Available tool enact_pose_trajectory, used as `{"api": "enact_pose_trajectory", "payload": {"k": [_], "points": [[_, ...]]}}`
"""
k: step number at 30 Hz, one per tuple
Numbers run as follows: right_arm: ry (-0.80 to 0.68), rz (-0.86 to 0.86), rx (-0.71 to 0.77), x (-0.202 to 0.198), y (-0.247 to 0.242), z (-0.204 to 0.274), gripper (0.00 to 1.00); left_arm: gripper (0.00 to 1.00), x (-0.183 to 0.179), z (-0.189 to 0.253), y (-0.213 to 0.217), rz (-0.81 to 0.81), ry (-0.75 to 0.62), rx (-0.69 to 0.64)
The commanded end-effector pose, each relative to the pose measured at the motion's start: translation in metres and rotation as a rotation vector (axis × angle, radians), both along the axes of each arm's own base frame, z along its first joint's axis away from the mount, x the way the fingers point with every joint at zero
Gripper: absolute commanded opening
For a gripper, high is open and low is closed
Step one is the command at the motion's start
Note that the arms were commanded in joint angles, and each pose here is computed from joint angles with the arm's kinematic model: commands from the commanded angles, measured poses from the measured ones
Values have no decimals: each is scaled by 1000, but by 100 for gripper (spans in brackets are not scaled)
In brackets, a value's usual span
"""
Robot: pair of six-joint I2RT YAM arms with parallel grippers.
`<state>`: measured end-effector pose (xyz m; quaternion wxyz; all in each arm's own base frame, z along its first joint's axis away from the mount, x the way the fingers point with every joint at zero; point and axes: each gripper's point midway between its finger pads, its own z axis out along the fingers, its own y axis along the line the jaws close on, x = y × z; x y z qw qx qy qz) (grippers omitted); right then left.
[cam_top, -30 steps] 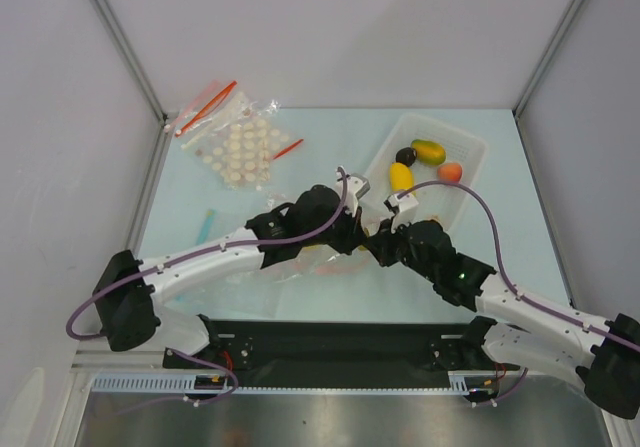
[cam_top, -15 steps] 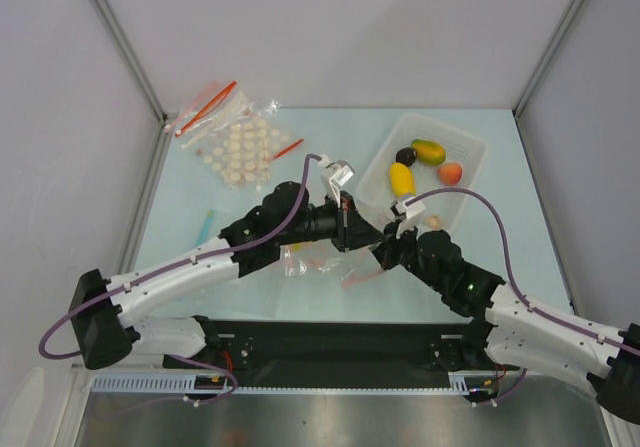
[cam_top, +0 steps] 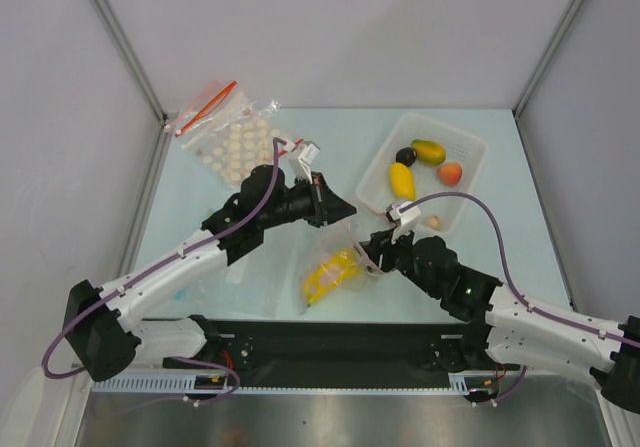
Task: Place the food in the zip-top bag and seal the zipper
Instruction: Adjust the zipper food storage bag at the center of the board, then pick up the fake fruit from the bin.
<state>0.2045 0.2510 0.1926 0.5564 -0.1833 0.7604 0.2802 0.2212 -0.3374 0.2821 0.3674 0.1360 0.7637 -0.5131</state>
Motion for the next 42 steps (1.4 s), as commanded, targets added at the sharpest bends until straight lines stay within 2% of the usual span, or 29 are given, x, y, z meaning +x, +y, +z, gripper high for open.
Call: {"api": "enact_pose_trajectory", "payload": {"k": [1,5,10,14,20,22,26,29,33,38,42], "points": [[-80,48,45,-4,6,33,54,0,39,12,36,191,-97,63],[-88,85,44,-2,18,47,55,0,52,17,54,272,-142,126],[-63,59,36,18,37,73,50,0,65,47,78,389,-231,193],[-35,105,72,38,64,96,46,0,73,65,102,498,-296,237],[21,110,119,67,72,91,44,0,90,66,132,655,-341,305],[41,131,129,68,69,84,46,0,95,44,130,657,-327,333],[53,117,120,74,47,71,59,0,104,12,108,603,-305,313],[77,109,118,72,38,61,60,0,108,-21,89,536,-268,314],[84,85,103,74,35,49,56,0,112,-34,69,469,-253,295],[111,16,81,88,37,27,49,1,101,-23,61,417,-264,215],[61,24,149,86,38,51,45,0,97,-23,61,419,-271,217]]}}
